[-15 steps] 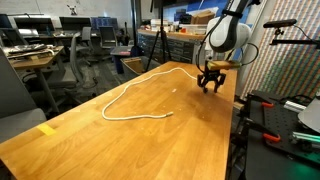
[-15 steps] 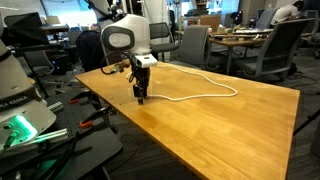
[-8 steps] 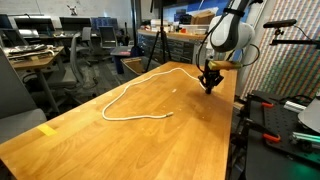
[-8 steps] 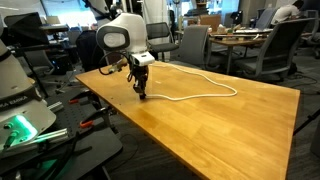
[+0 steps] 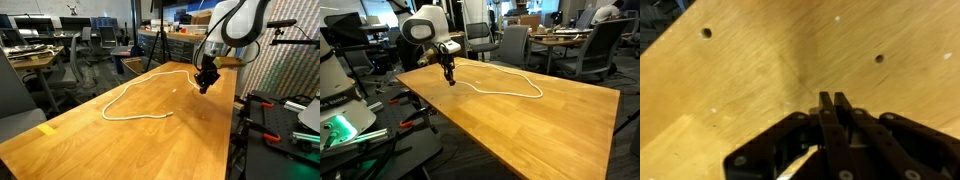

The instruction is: Use the string from the table and make a knot

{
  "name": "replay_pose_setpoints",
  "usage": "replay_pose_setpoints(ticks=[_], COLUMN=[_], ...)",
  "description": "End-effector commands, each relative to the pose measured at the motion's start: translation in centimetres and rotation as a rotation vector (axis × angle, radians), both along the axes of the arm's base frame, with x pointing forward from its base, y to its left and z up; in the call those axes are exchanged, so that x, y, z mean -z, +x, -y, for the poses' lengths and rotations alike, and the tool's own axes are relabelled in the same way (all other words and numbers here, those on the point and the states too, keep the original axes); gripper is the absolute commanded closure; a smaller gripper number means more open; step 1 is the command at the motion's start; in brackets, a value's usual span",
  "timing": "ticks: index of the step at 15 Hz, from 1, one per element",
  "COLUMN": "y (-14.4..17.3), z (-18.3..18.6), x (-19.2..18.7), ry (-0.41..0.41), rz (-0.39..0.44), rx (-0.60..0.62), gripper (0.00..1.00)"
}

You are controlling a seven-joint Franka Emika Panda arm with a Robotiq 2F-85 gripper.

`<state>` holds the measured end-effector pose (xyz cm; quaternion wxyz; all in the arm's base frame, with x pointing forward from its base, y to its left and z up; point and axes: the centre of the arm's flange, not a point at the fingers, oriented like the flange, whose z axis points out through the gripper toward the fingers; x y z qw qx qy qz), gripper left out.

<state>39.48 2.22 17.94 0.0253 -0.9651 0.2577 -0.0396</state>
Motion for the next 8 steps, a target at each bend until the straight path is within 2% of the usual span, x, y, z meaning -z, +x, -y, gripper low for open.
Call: replay_pose_setpoints(ticks=[1,5,8], y=[-3.5,-4.5,-7.2], z=[-7.1,-16.5,-23.8], x=[-5.2,-6.4,-6.4], ry=[-0.010,-0.037,-0.052], rz=[0.110,0.192,0.228], rx=[-0.178,-0.425,-0.623], gripper=[0.98,0.98,0.98])
